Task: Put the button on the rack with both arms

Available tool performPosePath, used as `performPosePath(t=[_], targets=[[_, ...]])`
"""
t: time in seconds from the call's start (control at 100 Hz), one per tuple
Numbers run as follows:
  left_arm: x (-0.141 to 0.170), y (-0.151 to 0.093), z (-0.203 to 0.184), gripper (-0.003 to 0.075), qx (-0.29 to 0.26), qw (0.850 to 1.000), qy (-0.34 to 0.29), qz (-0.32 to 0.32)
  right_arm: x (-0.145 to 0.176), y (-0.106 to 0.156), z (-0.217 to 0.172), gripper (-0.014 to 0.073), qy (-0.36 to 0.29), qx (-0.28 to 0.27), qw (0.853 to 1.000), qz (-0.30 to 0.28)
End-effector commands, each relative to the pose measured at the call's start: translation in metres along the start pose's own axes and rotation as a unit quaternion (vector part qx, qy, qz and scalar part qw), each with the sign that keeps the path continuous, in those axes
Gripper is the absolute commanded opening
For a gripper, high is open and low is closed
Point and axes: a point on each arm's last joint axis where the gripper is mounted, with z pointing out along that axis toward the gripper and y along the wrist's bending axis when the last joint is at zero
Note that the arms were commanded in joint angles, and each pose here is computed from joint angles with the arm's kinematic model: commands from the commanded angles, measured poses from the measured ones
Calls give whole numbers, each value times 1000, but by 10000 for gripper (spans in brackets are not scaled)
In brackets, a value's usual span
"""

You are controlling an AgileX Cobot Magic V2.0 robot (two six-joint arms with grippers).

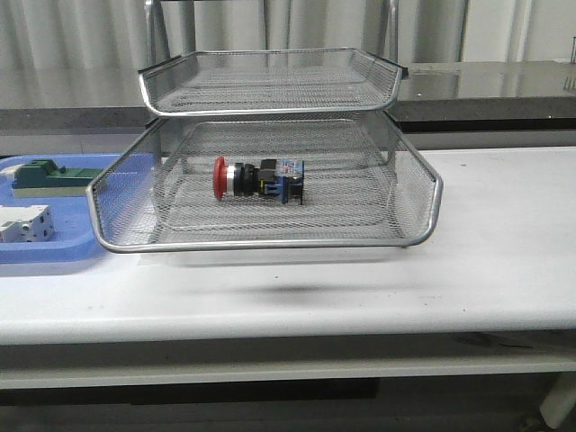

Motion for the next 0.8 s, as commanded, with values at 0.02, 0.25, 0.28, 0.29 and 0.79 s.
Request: performPosePath(t=[0.02, 0.25, 0.28, 0.29, 0.79], targets=[[15, 4, -28, 480, -69, 992, -98, -29, -10, -1, -5, -66, -36, 6, 999, -5], [76, -3, -44, 480, -151, 975, -150, -69, -10, -1, -5, -66, -36, 6, 999, -5], [82, -5, -44, 480, -156, 972, -157, -74, -10, -1, -5, -66, -36, 6, 999, -5], [85, -6, -44, 480, -160, 971, -161, -75, -10, -1, -5, -66, -36, 6, 999, -5], [161, -27, -39, 480, -239, 902, -337, -130, -10, -1, -5, -66, -36, 6, 999, -5]])
